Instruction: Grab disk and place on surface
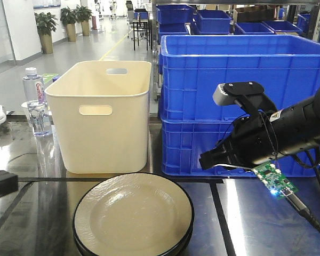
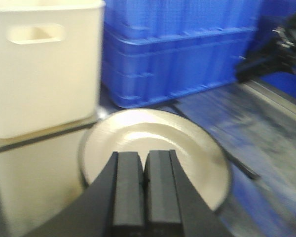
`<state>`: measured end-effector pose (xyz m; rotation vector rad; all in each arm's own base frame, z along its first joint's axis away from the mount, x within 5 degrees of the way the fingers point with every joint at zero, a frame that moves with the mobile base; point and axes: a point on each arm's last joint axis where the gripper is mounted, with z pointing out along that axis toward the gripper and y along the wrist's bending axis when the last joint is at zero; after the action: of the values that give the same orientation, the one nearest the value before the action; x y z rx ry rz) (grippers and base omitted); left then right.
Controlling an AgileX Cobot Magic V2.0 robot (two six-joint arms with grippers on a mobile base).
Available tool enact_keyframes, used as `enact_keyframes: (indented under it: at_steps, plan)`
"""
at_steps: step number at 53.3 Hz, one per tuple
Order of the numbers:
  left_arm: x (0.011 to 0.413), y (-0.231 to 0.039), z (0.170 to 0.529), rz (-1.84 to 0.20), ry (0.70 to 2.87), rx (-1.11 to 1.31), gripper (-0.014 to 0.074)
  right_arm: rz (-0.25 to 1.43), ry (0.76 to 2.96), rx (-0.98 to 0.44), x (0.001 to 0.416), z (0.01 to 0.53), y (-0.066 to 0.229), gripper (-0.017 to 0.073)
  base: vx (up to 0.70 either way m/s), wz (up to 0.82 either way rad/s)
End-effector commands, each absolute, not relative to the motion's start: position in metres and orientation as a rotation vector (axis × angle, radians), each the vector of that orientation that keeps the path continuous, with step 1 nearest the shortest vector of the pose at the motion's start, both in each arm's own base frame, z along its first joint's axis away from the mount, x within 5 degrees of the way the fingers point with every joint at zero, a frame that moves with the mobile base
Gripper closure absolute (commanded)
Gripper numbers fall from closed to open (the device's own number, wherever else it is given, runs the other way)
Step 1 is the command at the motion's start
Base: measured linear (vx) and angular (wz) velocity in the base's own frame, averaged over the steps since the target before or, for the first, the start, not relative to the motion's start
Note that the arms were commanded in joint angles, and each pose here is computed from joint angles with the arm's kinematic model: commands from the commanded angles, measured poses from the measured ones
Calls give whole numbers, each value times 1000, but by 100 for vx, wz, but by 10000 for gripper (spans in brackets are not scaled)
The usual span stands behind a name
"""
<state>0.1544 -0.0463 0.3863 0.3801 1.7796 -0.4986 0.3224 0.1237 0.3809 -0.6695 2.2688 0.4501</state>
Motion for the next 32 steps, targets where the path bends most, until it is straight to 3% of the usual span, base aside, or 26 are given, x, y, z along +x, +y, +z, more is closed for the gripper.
enact_keyframes:
  at_steps: [1,16,32]
  plan:
    - [144,-38,395,-446,1714,230,602,455,2148,-627,315,410,121,328,0,0]
    - [88,-9,320,-256,1684,-116,602,455,2148,-627,315,410,121,328,0,0]
    - [60,-7,225,-247,1441,-47,601,455,2148,-627,315,410,121,328,0,0]
